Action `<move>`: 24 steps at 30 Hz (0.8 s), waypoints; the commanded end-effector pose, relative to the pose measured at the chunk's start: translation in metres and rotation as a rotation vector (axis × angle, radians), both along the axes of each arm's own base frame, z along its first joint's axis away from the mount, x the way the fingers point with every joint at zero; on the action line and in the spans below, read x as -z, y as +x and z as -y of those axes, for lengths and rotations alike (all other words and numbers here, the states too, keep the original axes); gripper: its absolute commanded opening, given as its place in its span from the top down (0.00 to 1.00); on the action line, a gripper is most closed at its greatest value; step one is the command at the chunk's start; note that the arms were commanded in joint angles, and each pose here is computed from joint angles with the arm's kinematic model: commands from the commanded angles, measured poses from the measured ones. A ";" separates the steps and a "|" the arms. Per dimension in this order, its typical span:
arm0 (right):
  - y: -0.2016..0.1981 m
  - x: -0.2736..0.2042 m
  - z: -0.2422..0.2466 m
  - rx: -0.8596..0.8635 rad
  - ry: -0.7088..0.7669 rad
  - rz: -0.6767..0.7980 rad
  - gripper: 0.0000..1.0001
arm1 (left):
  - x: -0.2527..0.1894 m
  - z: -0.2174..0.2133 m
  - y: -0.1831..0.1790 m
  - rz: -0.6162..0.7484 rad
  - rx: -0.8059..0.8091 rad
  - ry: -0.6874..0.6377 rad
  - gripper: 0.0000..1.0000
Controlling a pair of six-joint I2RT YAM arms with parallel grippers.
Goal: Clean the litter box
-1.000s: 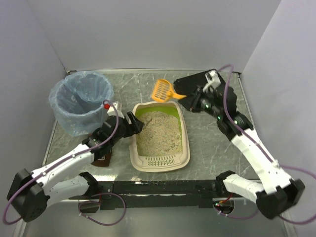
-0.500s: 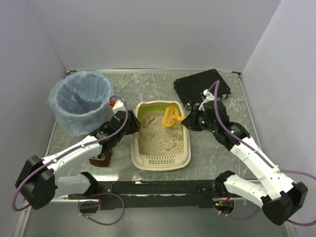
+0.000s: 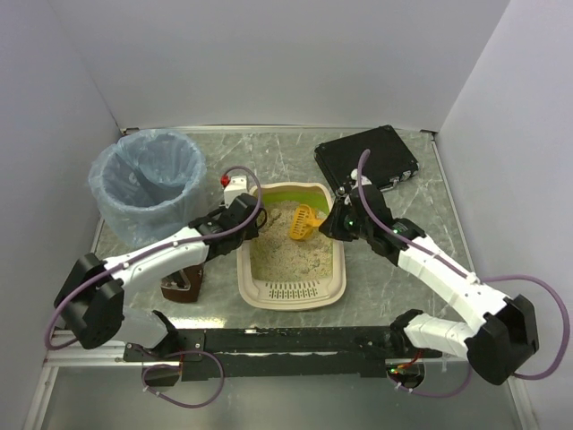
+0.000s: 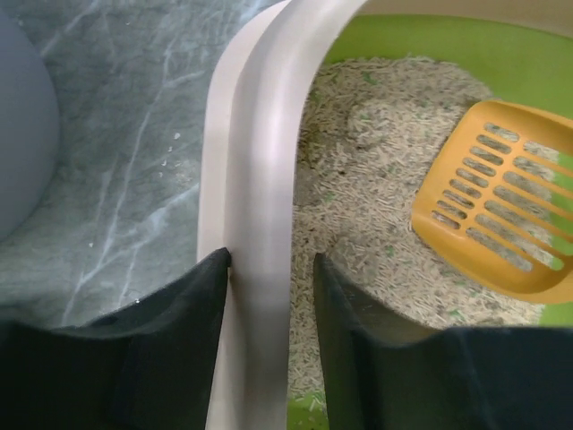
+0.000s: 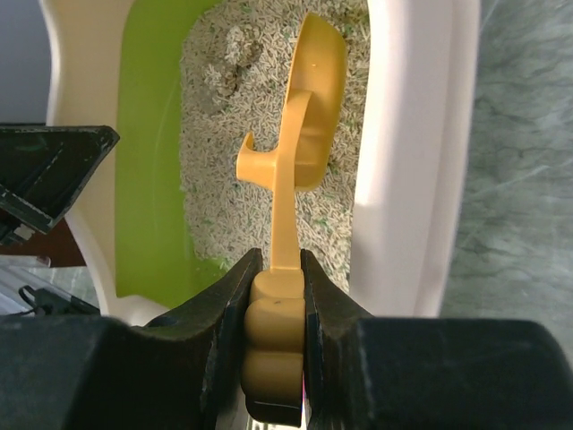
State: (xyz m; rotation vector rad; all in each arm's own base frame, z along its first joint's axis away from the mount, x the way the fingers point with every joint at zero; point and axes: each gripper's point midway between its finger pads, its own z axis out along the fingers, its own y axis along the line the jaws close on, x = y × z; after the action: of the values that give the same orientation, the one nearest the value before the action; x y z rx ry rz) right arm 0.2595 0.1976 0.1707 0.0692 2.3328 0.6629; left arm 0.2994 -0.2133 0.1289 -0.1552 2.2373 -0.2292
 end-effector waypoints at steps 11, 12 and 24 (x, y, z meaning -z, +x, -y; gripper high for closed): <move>0.025 0.015 -0.026 0.060 0.173 0.004 1.00 | -0.010 0.010 0.005 -0.019 -0.035 0.112 0.97; 0.026 0.018 -0.026 0.083 0.197 -0.014 1.00 | -0.012 0.009 0.006 -0.011 -0.045 0.120 0.99; 0.021 0.055 -0.063 -0.007 0.361 -0.142 1.00 | -0.051 0.034 0.007 0.096 0.039 0.045 0.99</move>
State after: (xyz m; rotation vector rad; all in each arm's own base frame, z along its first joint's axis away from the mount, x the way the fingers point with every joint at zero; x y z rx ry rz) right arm 0.2859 0.2395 0.1238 0.3158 2.2997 0.9702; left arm 0.2989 -0.2102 0.1259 -0.0515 2.2736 0.0214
